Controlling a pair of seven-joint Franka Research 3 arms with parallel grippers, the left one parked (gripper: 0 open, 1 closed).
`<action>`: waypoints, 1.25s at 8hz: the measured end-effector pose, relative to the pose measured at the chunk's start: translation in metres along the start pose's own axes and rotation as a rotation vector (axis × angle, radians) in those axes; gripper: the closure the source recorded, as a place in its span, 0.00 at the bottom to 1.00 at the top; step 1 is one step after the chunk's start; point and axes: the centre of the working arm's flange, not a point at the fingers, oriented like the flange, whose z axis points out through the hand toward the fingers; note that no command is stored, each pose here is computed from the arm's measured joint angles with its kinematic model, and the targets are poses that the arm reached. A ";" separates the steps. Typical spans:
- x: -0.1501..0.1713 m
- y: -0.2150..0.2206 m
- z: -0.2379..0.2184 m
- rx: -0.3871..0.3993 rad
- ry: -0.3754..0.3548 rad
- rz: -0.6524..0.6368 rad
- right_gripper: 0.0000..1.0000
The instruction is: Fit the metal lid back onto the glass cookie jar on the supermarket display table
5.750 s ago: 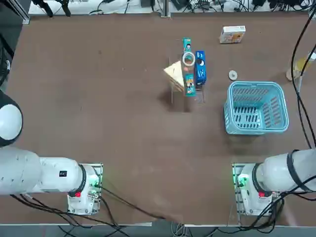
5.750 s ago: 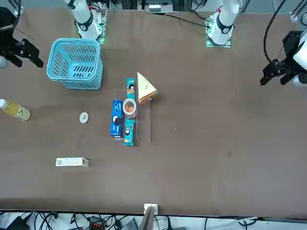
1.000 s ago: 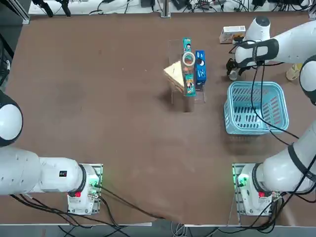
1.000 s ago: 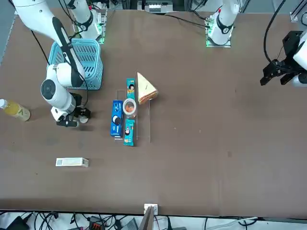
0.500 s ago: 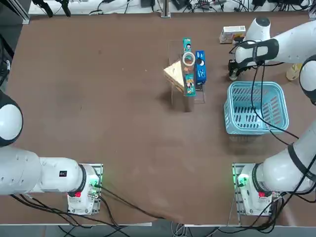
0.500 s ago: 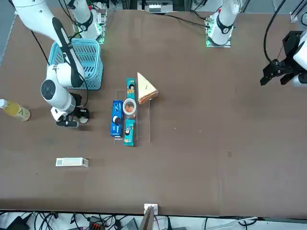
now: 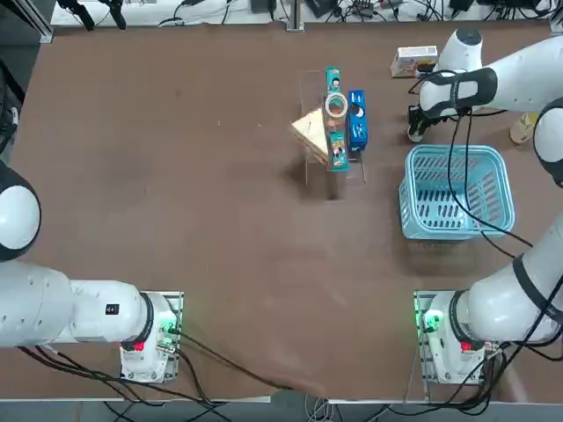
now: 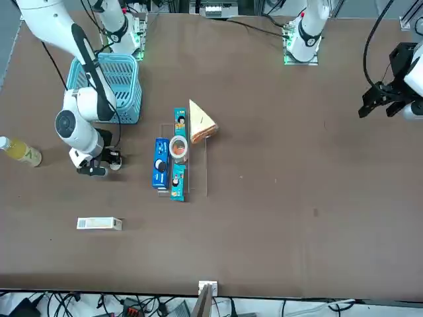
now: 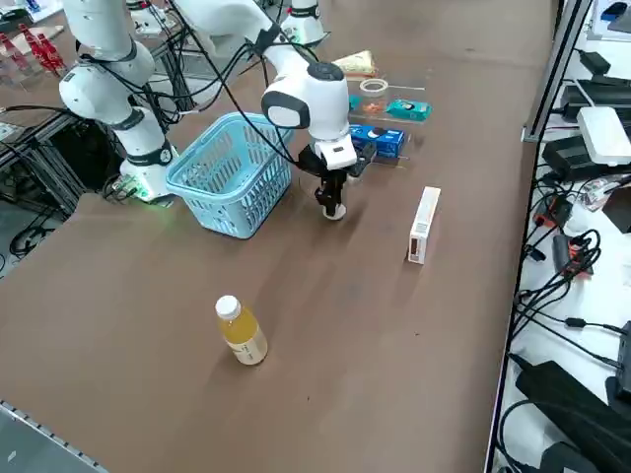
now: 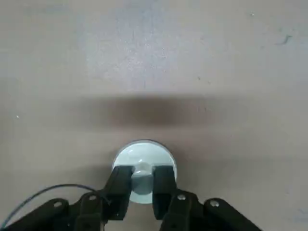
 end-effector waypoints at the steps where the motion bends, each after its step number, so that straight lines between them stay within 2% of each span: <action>1: 0.002 0.000 -0.002 0.000 0.004 0.000 0.72; 3: 0.020 -0.008 -0.026 -0.008 -0.025 -0.010 0.72; 5: 0.050 -0.034 -0.082 -0.014 -0.031 -0.023 0.72; 7: 0.065 -0.076 -0.129 -0.011 0.007 0.016 0.72; 10: 0.061 -0.155 -0.187 -0.006 0.015 0.090 0.72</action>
